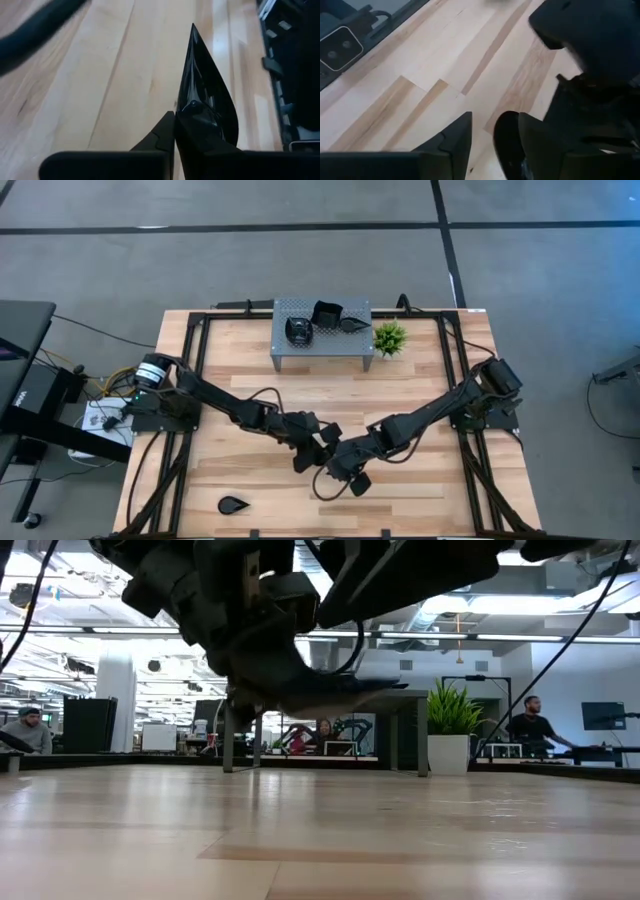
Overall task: Pick & Place Mini shaped plates
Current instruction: Stack the black drop-shaped plate on top of the stacked black drop-shaped plates on the shelf
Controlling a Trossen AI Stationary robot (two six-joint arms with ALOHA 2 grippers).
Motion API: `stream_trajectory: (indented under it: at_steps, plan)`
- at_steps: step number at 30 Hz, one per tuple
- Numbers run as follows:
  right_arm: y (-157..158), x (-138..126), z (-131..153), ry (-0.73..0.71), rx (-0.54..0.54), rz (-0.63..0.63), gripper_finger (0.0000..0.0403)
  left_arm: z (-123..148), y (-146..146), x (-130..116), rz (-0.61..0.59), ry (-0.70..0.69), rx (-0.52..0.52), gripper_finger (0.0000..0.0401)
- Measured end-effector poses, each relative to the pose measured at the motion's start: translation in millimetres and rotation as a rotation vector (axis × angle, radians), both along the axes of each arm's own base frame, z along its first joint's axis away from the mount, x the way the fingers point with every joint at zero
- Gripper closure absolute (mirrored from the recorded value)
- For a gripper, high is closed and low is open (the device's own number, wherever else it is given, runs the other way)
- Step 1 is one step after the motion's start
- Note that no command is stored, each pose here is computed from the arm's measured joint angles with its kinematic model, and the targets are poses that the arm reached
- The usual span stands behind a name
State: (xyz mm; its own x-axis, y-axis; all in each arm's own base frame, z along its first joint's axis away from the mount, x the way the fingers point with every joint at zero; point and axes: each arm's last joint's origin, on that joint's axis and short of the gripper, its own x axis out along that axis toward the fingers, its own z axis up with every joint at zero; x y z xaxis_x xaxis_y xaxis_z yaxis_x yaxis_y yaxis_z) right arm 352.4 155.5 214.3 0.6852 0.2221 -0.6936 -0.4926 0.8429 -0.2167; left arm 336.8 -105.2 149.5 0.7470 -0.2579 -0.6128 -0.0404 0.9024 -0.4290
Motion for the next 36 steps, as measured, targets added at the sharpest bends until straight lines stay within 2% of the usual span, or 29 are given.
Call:
stream_trajectory:
  at_steps: [8, 15, 30, 36]
  plan:
    - [-3, -3, -6, 0.048, 0.013, -0.034, 0.0263, 9, 1, 0, 0.011, -0.06, 0.051, 0.039]
    - [-9, -2, -8, 0.07, 0.006, -0.052, 0.0287, 10, 1, 0, 0.007, -0.064, 0.054, 0.0393]
    - [-28, 0, -13, 0.127, -0.013, -0.106, 0.0292, 13, 1, 2, 0.039, -0.103, 0.067, 0.0389]
    - [-31, 1, -13, 0.133, -0.01, -0.107, 0.0322, 13, 2, 3, 0.057, -0.107, 0.08, 0.0389]
